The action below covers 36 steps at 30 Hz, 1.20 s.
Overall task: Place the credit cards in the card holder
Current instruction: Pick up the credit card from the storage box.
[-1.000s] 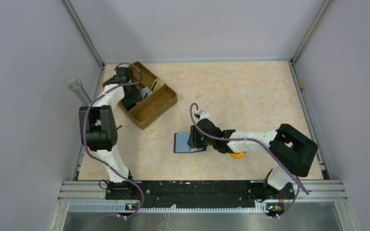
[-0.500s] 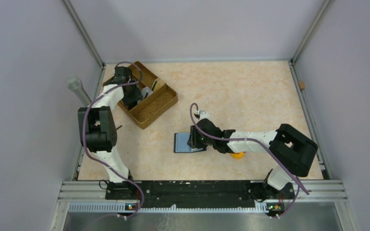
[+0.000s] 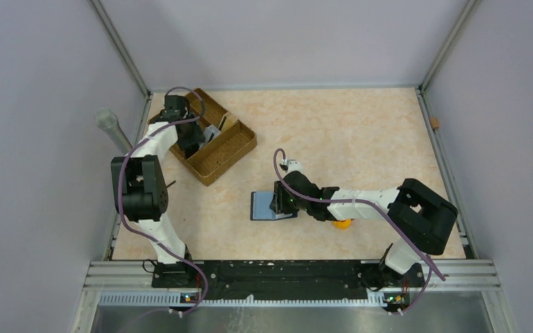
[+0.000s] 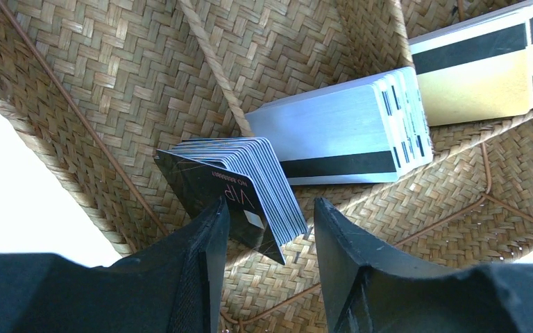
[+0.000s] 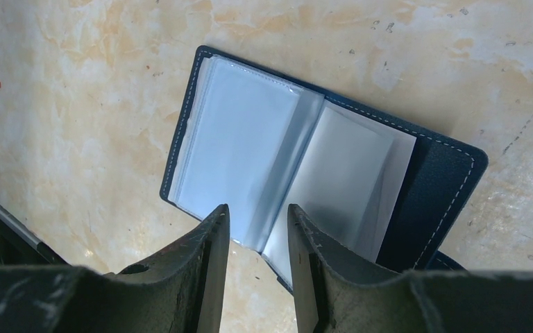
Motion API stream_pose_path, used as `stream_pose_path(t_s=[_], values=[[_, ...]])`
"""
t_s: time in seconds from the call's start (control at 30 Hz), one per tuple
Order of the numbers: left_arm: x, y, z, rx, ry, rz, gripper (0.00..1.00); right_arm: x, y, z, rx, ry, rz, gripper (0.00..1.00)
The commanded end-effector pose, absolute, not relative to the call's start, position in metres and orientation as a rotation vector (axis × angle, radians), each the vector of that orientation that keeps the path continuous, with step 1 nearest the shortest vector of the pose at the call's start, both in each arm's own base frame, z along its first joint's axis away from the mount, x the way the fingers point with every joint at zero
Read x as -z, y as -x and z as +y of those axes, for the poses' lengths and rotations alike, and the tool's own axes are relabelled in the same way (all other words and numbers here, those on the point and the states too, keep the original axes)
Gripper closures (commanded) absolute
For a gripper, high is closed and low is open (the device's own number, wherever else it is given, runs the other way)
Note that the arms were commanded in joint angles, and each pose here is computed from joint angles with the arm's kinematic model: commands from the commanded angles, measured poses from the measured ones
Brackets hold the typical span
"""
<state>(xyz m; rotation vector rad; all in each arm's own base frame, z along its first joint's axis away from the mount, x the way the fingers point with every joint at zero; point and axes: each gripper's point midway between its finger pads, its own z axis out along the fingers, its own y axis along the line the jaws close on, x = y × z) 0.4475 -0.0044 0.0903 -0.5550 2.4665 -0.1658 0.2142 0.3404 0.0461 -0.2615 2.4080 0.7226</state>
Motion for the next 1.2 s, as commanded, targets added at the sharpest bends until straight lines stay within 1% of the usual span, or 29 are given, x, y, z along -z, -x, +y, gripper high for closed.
stream_pose_path(t_s=[0.0,0.07,0.1,0.23,0.37,0.67,0.8,0.93,1.07,1.17], values=[[-0.120,-0.457,-0.012,0.220,0.501,2.374,0.48,-0.068,-0.216,0.349,-0.775,0.282,2.348,0.64],[-0.120,-0.457,-0.012,0.217,0.498,2.376,0.48,-0.068,-0.216,0.350,-0.776,0.283,2.348,0.64],[-0.119,-0.457,-0.012,0.218,0.497,2.377,0.50,-0.069,-0.216,0.350,-0.777,0.284,2.347,0.64],[-0.118,-0.457,-0.013,0.223,0.496,2.381,0.60,-0.068,-0.216,0.350,-0.776,0.285,2.348,0.64],[-0.119,-0.455,-0.011,0.211,0.503,2.380,0.66,-0.069,-0.216,0.350,-0.775,0.286,2.347,0.64],[-0.126,-0.450,-0.009,0.194,0.504,2.365,0.67,-0.069,-0.217,0.350,-0.774,0.288,2.347,0.64],[-0.125,-0.449,-0.010,0.200,0.507,2.371,0.73,-0.070,-0.216,0.351,-0.775,0.288,2.346,0.64],[-0.124,-0.448,-0.008,0.183,0.498,2.375,0.76,-0.069,-0.216,0.350,-0.771,0.287,2.348,0.64],[-0.117,-0.447,0.004,0.100,0.525,2.391,0.69,-0.069,-0.216,0.349,-0.771,0.287,2.348,0.64],[-0.114,-0.449,0.009,0.064,0.536,2.394,0.57,-0.069,-0.216,0.349,-0.772,0.287,2.347,0.64]])
